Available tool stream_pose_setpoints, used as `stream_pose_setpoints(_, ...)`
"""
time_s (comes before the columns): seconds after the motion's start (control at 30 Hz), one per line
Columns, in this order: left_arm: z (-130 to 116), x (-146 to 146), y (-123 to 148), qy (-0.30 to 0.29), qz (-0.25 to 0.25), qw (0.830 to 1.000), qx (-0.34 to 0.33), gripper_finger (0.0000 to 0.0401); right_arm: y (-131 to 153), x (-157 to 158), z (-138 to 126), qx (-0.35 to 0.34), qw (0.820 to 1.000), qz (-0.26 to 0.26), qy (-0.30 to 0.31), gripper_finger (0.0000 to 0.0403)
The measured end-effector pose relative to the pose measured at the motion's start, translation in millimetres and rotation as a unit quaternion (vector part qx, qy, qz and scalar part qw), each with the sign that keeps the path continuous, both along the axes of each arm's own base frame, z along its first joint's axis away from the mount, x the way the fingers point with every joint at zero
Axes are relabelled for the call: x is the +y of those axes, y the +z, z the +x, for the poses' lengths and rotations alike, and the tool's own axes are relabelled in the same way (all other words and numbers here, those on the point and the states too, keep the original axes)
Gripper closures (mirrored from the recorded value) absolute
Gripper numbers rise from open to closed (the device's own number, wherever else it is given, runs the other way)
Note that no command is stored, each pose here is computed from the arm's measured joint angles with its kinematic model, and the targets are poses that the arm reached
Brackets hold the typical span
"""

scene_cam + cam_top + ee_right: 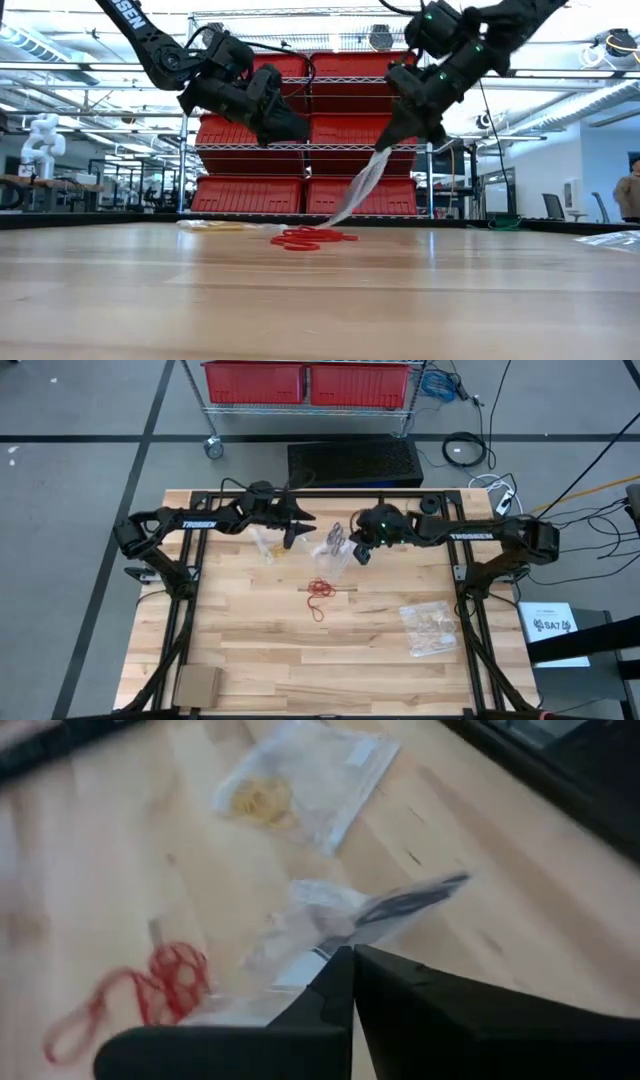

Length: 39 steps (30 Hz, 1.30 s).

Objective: Sort rubber bands
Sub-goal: Close the top right transparent zip bag

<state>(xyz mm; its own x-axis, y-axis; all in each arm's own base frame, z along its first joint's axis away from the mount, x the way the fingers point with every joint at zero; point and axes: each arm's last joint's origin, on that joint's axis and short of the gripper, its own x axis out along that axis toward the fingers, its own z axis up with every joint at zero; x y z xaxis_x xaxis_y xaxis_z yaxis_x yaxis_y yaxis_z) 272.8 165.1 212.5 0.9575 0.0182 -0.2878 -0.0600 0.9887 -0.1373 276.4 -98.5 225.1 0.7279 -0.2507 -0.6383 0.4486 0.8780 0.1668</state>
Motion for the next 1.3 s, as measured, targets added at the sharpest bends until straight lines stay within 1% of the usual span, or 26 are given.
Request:
stream_pose_setpoints(0.1, -0.2, 2.0, -0.2, 0.032, 0.006, 0.999, 0.005, 0.0225, 12.3, -12.1, -0.1, 0.025, 0.999, -0.032, 0.012, 0.0403)
stream_pose_setpoints(0.2, -0.5, 2.7, -0.6, 0.045, 0.001, 0.999, 0.008, 0.0225, 19.5, -28.4, -4.6, 0.026, 0.998, -0.049, -0.002, 0.0403)
stream_pose_setpoints(0.27, -0.3, 2.5, -0.5, 0.046, -0.004, 0.999, 0.007, 0.0225, 21.0, -39.5, -9.7, 0.026, 0.999, -0.045, -0.017, 0.0403)
stream_pose_setpoints(0.4, -0.4, 2.4, -0.8, 0.046, -0.005, 0.999, 0.009, 0.0225, 17.7, -55.5, -20.4, 0.030, 0.999, -0.013, -0.035, 0.0392)
stream_pose_setpoints(0.47, -0.5, 2.4, -0.9, 0.046, -0.006, 0.999, 0.010, 0.0225, 15.2, -58.6, -24.5, 0.036, 0.998, 0.011, -0.047, 0.0374)
stream_pose_setpoints(0.53, -0.9, 2.9, -1.1, 0.047, -0.006, 0.999, 0.010, 0.0225, 14.0, -58.6, -25.9, 0.038, 0.997, 0.029, -0.058, 0.0347)
stream_pose_setpoints(0.73, -1.0, 3.2, -1.1, 0.049, -0.006, 0.999, 0.011, 0.0225, 9.9, -48.9, -25.0, 0.052, 0.992, 0.079, -0.086, 0.0245)
stream_pose_setpoints(0.83, -0.9, 3.2, -1.0, 0.049, -0.006, 0.999, 0.011, 0.0225, -3.8, -38.6, -28.6, 0.081, 0.982, 0.113, -0.129, 0.0197)
stream_pose_setpoints(0.93, -1.0, 3.3, -1.0, 0.049, -0.006, 0.999, 0.011, 0.0225, -32.3, -24.3, -37.7, 0.107, 0.964, 0.165, -0.180, 0.0165)
stream_pose_setpoints(1.0, -1.0, 3.6, -1.1, 0.056, -0.010, 0.998, 0.011, 0.0225, -51.2, -15.6, -43.0, 0.097, 0.951, 0.197, -0.217, 0.0152)
stream_pose_setpoints(1.1, -1.4, 4.6, -1.4, 0.071, -0.012, 0.997, 0.014, 0.0225, -72.4, -6.9, -48.6, 0.050, 0.931, 0.226, -0.283, 0.0142)
stream_pose_setpoints(1.2, -1.6, 4.9, -1.5, 0.073, -0.012, 0.997, 0.015, 0.0225, -84.3, -3.6, -53.7, 0.011, 0.917, 0.221, -0.332, 0.0141)
stream_pose_setpoints(1.3, -1.8, 4.7, -2.1, 0.073, -0.014, 0.997, 0.018, 0.0225, -90.9, -4.9, -58.8, -0.003, 0.902, 0.197, -0.384, 0.0146)
